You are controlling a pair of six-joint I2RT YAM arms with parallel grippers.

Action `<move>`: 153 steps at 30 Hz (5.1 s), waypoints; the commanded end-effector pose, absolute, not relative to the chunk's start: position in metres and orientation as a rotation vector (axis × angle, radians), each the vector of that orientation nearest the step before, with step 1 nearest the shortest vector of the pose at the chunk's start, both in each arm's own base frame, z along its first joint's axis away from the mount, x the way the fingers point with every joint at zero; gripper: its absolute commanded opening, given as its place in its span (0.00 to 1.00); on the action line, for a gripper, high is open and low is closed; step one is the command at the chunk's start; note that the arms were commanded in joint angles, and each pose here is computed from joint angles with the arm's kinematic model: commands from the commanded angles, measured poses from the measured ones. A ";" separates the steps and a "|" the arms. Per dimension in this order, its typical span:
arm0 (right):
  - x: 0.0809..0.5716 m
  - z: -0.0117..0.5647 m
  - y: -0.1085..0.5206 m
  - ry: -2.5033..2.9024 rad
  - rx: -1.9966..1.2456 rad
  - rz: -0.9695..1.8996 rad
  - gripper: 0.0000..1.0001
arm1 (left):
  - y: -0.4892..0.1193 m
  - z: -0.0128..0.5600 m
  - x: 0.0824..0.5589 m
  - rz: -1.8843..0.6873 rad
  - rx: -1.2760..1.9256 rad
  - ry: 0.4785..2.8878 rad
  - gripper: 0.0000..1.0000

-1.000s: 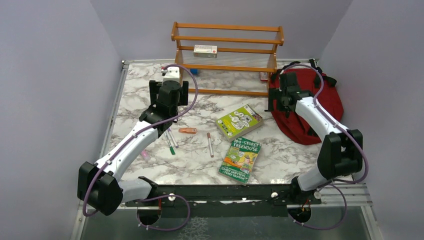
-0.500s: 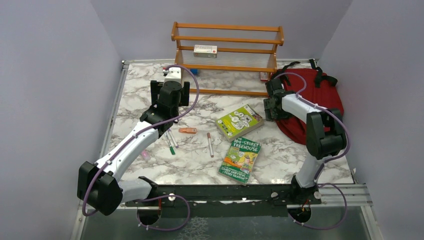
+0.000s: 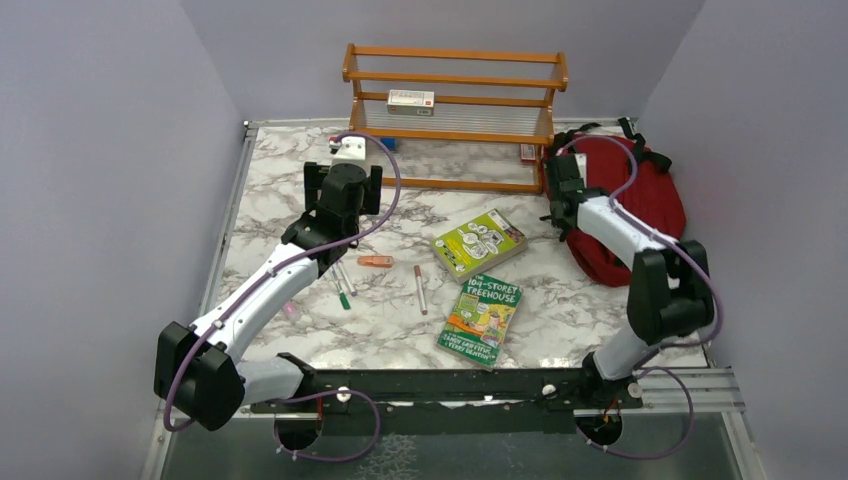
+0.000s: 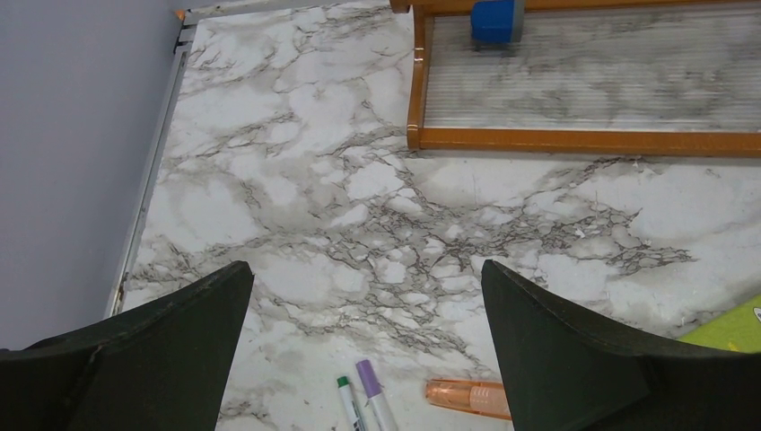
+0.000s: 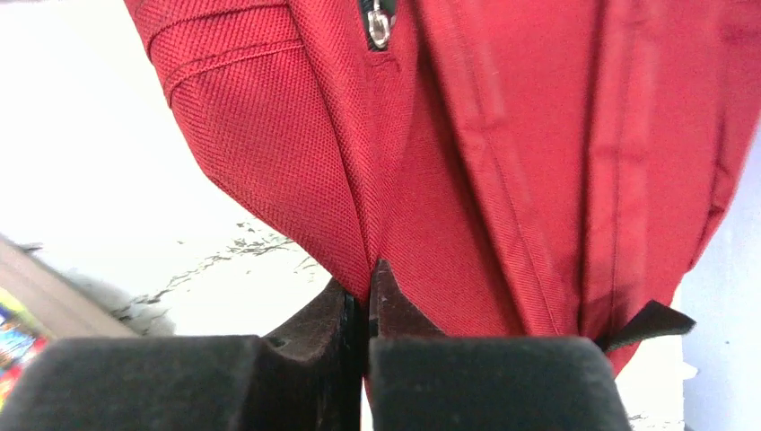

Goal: Pack the student bag
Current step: Pick up the student bag at the center of the board, then place the student bag at the center of the board, then adjust the student bag at the center of the board.

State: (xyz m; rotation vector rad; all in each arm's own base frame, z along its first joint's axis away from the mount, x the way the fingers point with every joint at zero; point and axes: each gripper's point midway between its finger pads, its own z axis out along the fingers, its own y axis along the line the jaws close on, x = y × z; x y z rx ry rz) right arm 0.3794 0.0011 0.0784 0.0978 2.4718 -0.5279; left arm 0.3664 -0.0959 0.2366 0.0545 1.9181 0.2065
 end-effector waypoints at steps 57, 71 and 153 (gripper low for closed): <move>0.235 0.484 0.293 1.408 -0.456 1.598 0.01 | -0.124 0.277 0.332 -0.216 -0.092 1.808 0.99; 0.275 0.351 0.275 1.727 -0.055 1.244 0.01 | -0.116 0.269 0.331 -0.153 -0.075 1.827 0.99; 0.353 0.059 0.087 2.378 0.262 0.860 0.37 | -0.290 0.086 0.310 -0.826 0.096 2.357 0.46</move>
